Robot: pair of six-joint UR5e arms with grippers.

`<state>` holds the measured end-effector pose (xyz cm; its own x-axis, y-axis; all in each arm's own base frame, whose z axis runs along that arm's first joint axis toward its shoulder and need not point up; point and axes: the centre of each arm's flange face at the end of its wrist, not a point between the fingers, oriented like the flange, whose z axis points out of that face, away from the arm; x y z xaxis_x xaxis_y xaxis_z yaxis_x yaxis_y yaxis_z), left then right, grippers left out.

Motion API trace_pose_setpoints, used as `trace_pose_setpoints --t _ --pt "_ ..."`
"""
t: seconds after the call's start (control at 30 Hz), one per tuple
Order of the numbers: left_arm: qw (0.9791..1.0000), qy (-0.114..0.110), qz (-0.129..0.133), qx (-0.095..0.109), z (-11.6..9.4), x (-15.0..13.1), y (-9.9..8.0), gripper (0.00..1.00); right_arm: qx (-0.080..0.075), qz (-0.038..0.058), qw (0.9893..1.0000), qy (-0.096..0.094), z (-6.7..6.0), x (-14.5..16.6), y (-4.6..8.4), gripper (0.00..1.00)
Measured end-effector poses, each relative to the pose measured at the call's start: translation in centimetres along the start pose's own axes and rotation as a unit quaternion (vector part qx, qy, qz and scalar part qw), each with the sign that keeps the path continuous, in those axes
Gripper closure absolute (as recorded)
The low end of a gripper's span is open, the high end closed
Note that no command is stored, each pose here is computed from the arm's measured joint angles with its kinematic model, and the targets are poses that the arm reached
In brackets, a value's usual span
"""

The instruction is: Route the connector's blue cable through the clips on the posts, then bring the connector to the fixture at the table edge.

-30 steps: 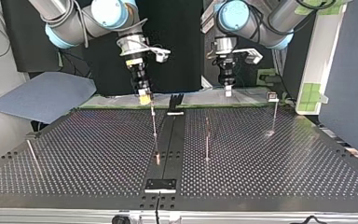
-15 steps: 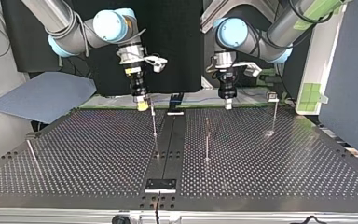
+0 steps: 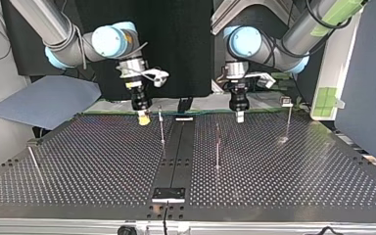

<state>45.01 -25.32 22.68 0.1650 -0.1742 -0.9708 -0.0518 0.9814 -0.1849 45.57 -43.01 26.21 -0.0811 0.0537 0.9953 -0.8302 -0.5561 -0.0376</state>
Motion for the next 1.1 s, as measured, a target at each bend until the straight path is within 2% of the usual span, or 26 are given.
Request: trace_pose_setpoints --t 0.27,0.63,0.87,1.1 --pt "1.0000 -0.001 0.001 0.002 1.3 -0.8 -0.1 0.87 0.004 -0.0003 1.0000 0.007 1.0 0.8 0.6 1.00" --pt "1.0000 0.005 0.002 -0.004 1.6 -0.9 0.3 0.87 0.014 -0.0008 0.9999 0.009 1.2 0.9 0.5 1.00" --pt "1.0000 -0.002 -0.004 -0.002 2.6 -1.7 0.1 0.87 0.022 -0.0005 0.9996 0.014 1.6 1.6 0.1 1.00" --pt "1.0000 -0.005 -0.006 0.003 3.8 -2.6 -0.2 0.87 0.022 0.0001 0.9996 0.016 1.8 1.7 0.3 1.00"
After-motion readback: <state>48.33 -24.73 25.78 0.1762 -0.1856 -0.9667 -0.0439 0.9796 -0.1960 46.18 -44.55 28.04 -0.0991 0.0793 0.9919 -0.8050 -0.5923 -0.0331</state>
